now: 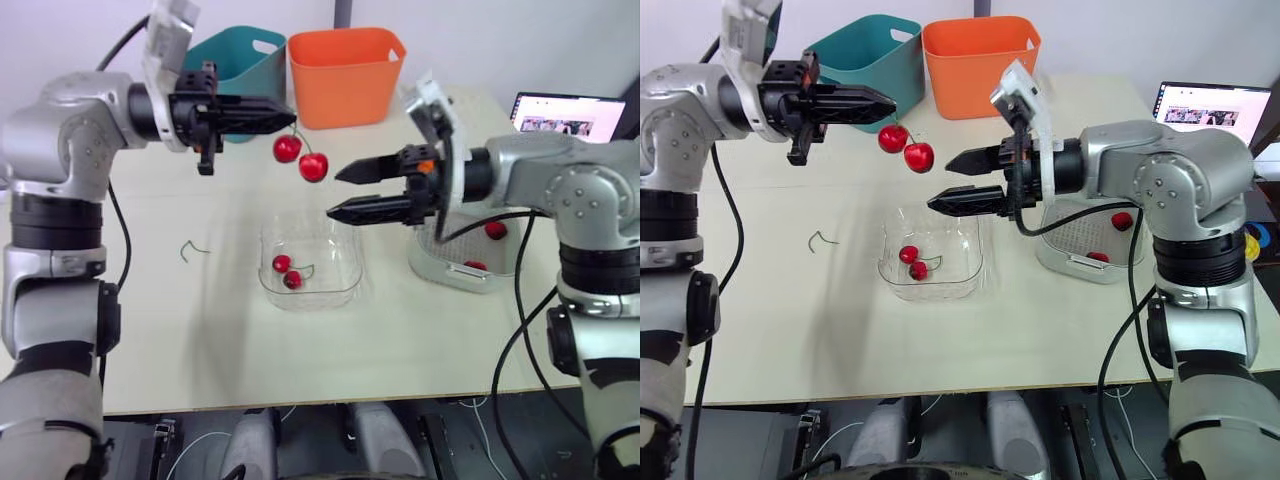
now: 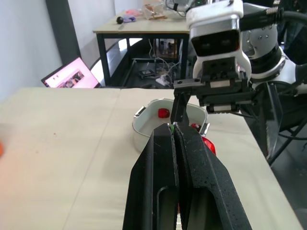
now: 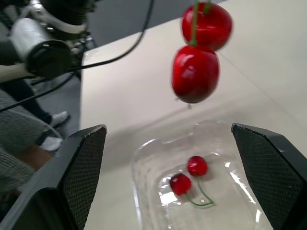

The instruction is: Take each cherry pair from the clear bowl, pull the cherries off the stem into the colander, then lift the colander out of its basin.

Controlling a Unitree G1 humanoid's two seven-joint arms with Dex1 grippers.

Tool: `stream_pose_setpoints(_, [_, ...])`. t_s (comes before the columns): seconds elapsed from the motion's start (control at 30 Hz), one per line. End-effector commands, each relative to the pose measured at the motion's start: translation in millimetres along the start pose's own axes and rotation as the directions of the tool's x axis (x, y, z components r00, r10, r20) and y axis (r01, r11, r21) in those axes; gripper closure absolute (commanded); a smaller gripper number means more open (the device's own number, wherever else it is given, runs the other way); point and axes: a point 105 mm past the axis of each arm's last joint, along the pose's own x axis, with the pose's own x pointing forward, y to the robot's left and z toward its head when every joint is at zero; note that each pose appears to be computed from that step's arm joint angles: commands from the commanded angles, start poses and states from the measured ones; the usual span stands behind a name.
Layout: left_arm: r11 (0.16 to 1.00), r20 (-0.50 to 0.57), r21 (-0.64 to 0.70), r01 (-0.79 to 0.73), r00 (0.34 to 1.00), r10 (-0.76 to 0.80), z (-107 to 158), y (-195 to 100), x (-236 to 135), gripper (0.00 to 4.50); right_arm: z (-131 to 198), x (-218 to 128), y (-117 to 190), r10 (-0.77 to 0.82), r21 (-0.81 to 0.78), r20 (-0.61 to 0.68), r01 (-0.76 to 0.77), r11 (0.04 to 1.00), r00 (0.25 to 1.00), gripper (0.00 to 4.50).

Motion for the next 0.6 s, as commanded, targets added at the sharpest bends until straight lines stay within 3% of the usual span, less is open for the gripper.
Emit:
stream_pose_setpoints(0.03, [0.998,0.023,0.069,-0.013,1.000,0.012,16,0,-3,4.50,13,-1,0,-0.024,-0.026,0.043,0.026,0.999,0.999,0.01])
stream_pose_setpoints(0.6, [0.998,0.039,0.060,-0.021,0.999,0.019,8,-1,4,4.50,29,16,-4,-0.023,0.055,0.089,0.019,0.998,0.996,0.01])
